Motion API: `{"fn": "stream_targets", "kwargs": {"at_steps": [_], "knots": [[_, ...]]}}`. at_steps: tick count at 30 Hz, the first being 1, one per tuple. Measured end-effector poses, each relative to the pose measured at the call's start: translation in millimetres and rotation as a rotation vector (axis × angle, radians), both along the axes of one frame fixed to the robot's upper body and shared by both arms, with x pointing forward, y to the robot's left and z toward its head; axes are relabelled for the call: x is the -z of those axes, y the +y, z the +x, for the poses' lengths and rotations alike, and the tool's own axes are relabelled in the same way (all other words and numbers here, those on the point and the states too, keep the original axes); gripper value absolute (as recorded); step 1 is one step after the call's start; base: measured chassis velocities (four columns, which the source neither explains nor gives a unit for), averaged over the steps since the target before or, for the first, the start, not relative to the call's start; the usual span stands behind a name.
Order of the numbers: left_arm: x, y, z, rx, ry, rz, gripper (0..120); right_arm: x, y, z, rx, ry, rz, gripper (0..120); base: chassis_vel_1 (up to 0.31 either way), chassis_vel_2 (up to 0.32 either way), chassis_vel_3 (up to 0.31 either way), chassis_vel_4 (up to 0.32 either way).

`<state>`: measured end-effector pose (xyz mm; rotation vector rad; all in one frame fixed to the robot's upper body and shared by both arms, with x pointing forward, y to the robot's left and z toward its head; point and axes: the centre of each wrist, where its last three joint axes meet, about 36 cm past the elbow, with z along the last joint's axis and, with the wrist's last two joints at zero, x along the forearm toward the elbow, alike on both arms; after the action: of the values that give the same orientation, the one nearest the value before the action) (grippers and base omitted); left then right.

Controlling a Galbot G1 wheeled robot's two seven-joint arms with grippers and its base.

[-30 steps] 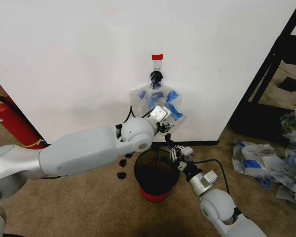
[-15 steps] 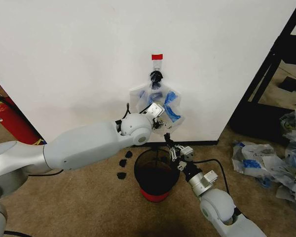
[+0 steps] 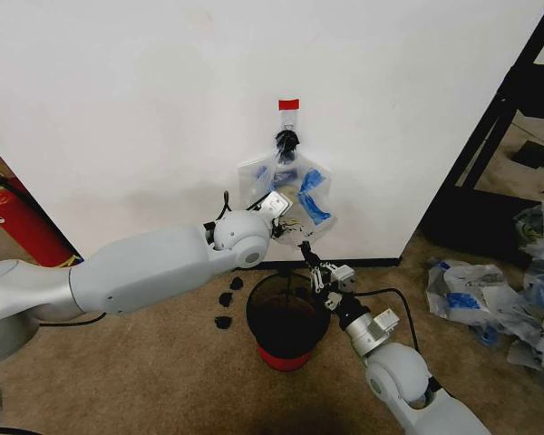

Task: Pick up the garbage bag from the wall and place it over the trash bin.

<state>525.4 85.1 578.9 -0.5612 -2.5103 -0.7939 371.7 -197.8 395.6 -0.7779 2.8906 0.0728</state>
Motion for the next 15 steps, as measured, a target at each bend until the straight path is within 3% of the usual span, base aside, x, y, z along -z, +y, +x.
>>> {"fn": "stream_targets", "kwargs": {"at_steps": [11, 15], "knots": [[-6.6, 9.8, -1.9, -0.008, 0.006, -0.003, 2, -3.2, -0.5, 3.0, 0.004, -0.001, 0.007, 0, 0.000, 0.000, 0.000, 0.000], [-8.3, 9.8, -1.7, -0.009, 0.008, -0.007, 0, -4.9, -0.4, 3.1, 0.005, -0.001, 0.011, 0, 0.000, 0.000, 0.000, 0.000]]}}
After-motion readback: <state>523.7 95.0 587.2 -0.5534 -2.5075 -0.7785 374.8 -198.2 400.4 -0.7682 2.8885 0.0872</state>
